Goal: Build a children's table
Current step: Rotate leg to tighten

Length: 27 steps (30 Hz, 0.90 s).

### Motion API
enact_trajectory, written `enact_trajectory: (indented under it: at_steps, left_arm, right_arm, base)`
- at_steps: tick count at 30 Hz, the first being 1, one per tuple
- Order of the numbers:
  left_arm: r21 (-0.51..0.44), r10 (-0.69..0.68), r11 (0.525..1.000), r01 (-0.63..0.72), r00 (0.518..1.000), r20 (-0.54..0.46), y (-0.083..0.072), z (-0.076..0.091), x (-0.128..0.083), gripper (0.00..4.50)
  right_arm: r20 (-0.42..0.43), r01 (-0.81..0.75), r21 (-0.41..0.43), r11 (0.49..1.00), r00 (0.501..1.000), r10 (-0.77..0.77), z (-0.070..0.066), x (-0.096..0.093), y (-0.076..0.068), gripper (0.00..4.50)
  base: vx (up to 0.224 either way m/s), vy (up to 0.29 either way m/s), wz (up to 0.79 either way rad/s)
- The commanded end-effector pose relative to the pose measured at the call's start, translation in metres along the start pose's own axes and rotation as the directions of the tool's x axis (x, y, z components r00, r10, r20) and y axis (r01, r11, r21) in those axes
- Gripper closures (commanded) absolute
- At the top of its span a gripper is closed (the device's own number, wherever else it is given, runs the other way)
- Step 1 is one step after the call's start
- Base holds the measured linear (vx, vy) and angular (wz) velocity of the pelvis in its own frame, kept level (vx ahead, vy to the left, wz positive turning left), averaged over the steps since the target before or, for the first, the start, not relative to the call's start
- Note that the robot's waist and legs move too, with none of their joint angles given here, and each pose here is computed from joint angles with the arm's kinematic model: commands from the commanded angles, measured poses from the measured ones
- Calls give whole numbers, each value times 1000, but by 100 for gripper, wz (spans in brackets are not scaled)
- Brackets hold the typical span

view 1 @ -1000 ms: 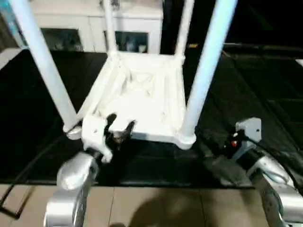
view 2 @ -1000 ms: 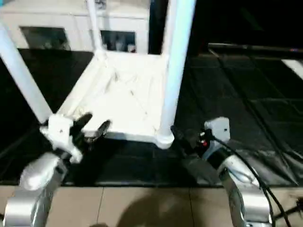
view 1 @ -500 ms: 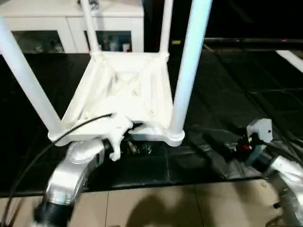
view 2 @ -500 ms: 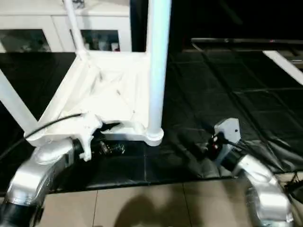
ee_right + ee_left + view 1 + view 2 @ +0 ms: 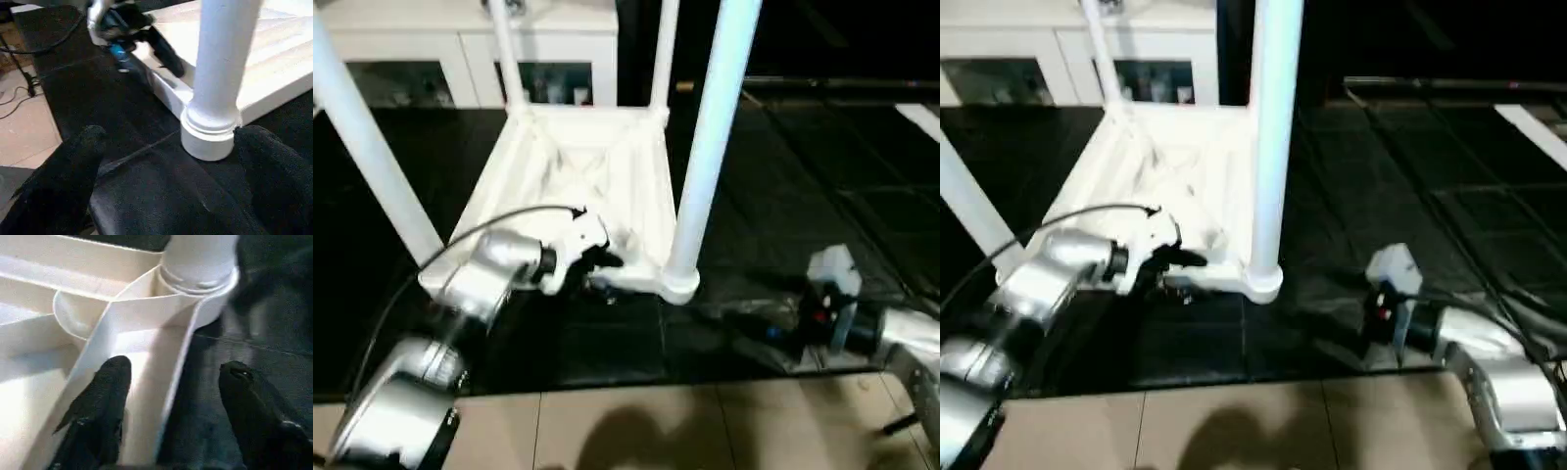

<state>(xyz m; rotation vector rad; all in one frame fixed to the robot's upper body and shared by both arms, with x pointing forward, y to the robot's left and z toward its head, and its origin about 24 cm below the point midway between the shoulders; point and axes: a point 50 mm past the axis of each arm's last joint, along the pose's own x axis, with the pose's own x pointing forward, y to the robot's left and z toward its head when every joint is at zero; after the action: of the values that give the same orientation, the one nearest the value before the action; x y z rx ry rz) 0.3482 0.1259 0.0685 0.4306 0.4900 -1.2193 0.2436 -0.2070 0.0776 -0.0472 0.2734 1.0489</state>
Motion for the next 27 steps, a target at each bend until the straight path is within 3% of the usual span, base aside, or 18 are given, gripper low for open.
enact_trajectory:
  at_steps: [1,15,19,25,27]
  left_arm:
    - [25,32,999,-32,999,-21,5,2,0,163]
    - [-44,-135,990,137,990,46,2,5,7,271]
    - [-36,-165,985,166,986,31,2,4,8,313]
    - [-45,-341,939,340,939,-31,-8,-1,5,357]
    - [-15,-322,947,322,945,-52,-8,-2,6,374]
  right_arm:
    - [8,-20,-15,1000,1000,20,5,2,0,0]
    - [-2,-65,-13,998,998,65,3,4,4,0]
    - [-6,-89,-6,996,996,89,1,5,6,0]
    - [-5,-89,-16,996,996,89,1,5,4,0]
    - [-5,-88,-17,996,996,87,0,5,4,0]
  base:
    - [0,0,0]
    - [0,0,0]
    - [0,0,0]
    - [0,0,0]
    - [0,0,0]
